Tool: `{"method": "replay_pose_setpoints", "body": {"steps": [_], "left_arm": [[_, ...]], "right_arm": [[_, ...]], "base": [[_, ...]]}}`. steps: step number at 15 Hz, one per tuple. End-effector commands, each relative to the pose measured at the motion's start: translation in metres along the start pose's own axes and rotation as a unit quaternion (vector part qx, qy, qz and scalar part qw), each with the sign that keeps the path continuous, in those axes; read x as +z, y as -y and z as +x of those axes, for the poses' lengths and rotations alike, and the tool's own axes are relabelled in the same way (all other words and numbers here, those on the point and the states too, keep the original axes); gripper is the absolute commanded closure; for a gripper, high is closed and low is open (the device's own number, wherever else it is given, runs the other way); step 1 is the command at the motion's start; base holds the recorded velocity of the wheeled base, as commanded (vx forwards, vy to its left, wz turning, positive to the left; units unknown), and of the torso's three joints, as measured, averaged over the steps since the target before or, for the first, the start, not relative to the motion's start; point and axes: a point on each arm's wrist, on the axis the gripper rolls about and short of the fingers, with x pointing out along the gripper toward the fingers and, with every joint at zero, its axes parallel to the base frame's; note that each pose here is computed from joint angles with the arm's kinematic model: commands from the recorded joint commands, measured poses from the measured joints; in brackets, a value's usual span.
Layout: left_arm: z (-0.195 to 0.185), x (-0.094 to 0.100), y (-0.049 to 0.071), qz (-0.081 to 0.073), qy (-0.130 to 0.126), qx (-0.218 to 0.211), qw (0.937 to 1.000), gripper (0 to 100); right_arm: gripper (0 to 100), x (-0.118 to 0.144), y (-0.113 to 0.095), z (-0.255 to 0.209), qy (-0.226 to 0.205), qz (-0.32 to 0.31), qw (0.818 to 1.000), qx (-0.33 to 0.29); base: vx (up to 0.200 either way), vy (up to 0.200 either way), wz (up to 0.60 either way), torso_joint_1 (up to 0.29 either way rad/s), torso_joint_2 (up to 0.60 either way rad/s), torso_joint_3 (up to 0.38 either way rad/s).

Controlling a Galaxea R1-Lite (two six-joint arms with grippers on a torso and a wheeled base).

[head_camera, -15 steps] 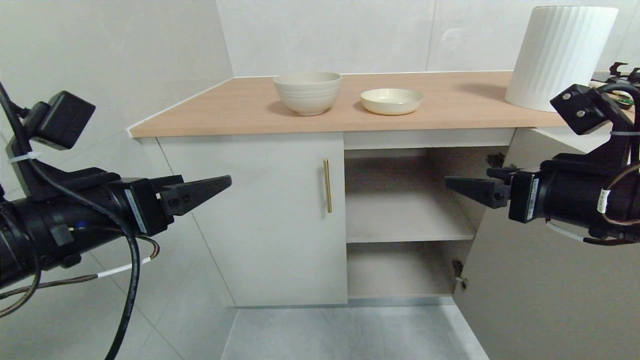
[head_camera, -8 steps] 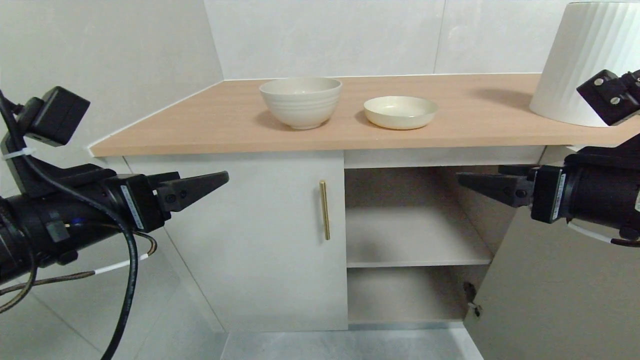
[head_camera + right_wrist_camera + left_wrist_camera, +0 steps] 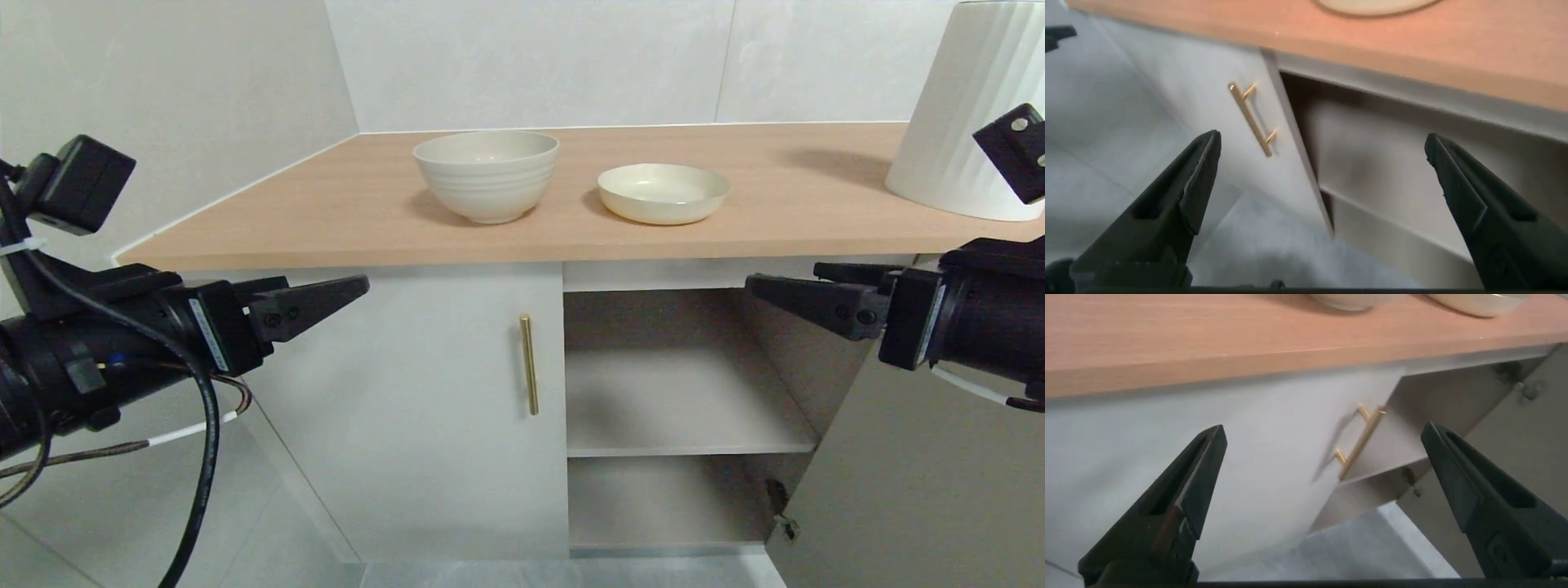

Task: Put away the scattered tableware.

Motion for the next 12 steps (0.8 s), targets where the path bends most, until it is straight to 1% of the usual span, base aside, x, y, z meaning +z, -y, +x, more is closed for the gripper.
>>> {"method": "replay_pose_setpoints", "body": {"steps": [1, 3, 6, 10, 11, 12], "left_arm": [[0.001, 0.000, 0.000, -0.001, -0.001, 0.001, 1.0000, 0], [0.000, 0.000, 0.000, 0.000, 0.001, 0.003, 1.0000, 0], [0.004, -0.002, -0.001, -0.001, -0.005, 0.003, 1.0000, 0], [0.014, -0.007, -0.004, -0.004, -0.022, 0.007, 0.9997, 0], [0.021, -0.010, -0.006, -0.006, -0.034, 0.008, 0.9994, 0], [0.025, -0.012, -0.007, -0.007, -0.039, 0.009, 0.9992, 0]], "right_arm": [[0, -0.004, 0.000, 0.000, -0.005, -0.005, 1.000, 0.000], [0, -0.005, 0.001, 0.000, -0.006, -0.008, 1.000, 0.000], [0, -0.006, 0.001, 0.002, -0.009, -0.008, 1.000, -0.001], [0, -0.007, 0.001, 0.004, -0.013, -0.008, 1.000, -0.003], [0, -0.008, 0.002, 0.006, -0.015, -0.008, 1.000, -0.003], [0, -0.009, 0.002, 0.008, -0.018, -0.008, 1.000, -0.003]], "base": [[0.000, 0.000, 0.00, 0.000, 0.00, 0.000], [0.000, 0.000, 0.00, 0.027, -0.18, -0.154], [0.000, 0.000, 0.00, 0.092, -0.24, -0.292], [0.000, 0.000, 0.00, 0.126, -0.54, -0.303], [0.000, 0.000, 0.00, 0.178, -0.46, -0.305], [0.000, 0.000, 0.00, 0.183, -0.47, -0.295]]}}
